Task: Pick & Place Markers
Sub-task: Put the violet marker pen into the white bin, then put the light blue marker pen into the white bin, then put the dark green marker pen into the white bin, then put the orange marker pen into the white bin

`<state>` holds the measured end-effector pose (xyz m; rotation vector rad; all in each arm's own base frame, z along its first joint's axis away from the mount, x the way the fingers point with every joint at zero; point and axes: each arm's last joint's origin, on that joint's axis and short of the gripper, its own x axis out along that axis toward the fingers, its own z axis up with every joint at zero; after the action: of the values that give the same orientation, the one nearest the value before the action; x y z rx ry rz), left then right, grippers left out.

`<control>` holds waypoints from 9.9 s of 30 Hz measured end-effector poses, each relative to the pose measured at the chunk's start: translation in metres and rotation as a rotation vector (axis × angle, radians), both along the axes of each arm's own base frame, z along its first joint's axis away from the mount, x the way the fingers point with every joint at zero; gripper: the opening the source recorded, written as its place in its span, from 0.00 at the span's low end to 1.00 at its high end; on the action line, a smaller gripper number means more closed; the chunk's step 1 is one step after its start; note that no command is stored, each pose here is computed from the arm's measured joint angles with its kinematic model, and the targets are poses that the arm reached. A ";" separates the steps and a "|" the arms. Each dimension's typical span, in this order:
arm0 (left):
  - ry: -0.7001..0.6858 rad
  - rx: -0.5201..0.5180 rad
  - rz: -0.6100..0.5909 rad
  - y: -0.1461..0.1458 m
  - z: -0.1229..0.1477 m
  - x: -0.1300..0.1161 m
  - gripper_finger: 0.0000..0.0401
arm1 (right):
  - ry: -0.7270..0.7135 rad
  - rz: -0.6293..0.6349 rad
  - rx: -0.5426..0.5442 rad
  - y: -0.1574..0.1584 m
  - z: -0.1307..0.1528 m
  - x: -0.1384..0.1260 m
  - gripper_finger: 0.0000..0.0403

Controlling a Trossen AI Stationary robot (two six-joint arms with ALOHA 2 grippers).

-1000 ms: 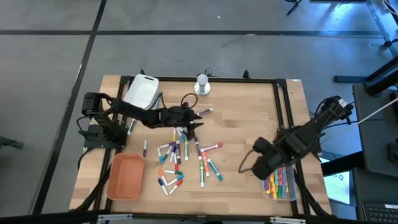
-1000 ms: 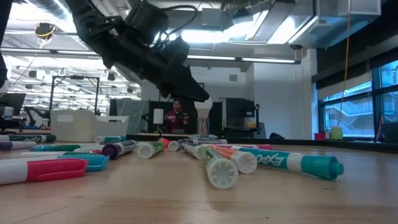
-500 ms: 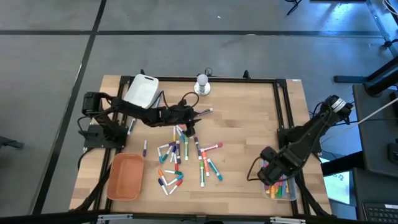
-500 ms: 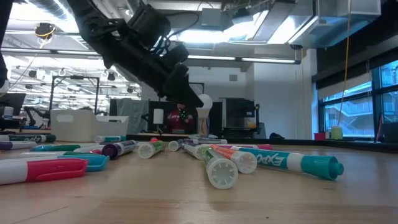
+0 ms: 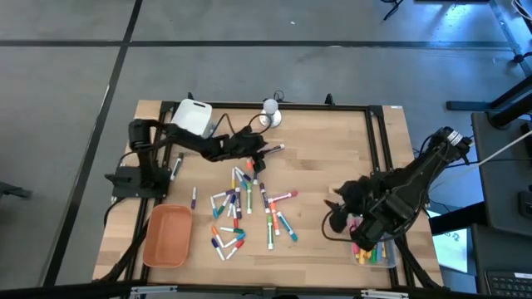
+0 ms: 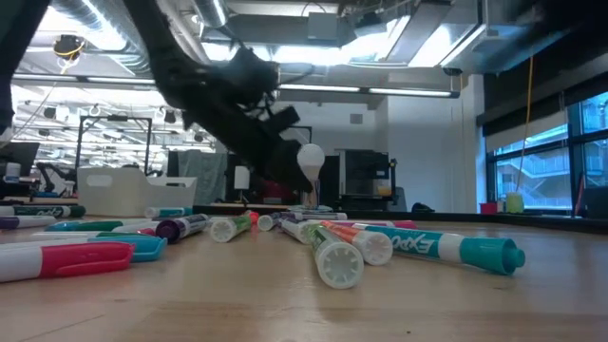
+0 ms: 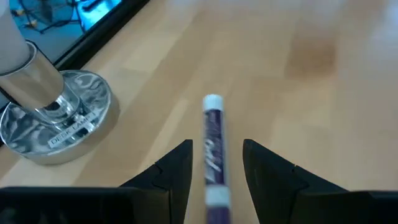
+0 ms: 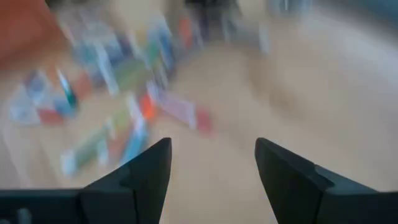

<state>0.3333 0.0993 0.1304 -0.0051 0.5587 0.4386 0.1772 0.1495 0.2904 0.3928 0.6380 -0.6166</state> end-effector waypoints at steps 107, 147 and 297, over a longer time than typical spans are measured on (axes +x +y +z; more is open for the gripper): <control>0.621 -0.226 0.699 0.039 -0.012 -0.114 0.25 | -0.486 -0.070 -0.147 -0.029 -0.112 0.029 0.26; 1.013 -0.067 0.969 0.084 0.032 -0.158 0.29 | -0.484 -0.018 -0.111 -0.024 -0.111 0.027 0.26; 0.734 0.208 -0.315 -0.031 0.028 -0.042 0.38 | -0.445 0.061 -0.208 -0.020 -0.108 0.028 0.26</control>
<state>0.2913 0.0678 0.1580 0.4530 1.2111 0.1756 0.2050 0.1290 0.1821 0.3005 0.1580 -0.5087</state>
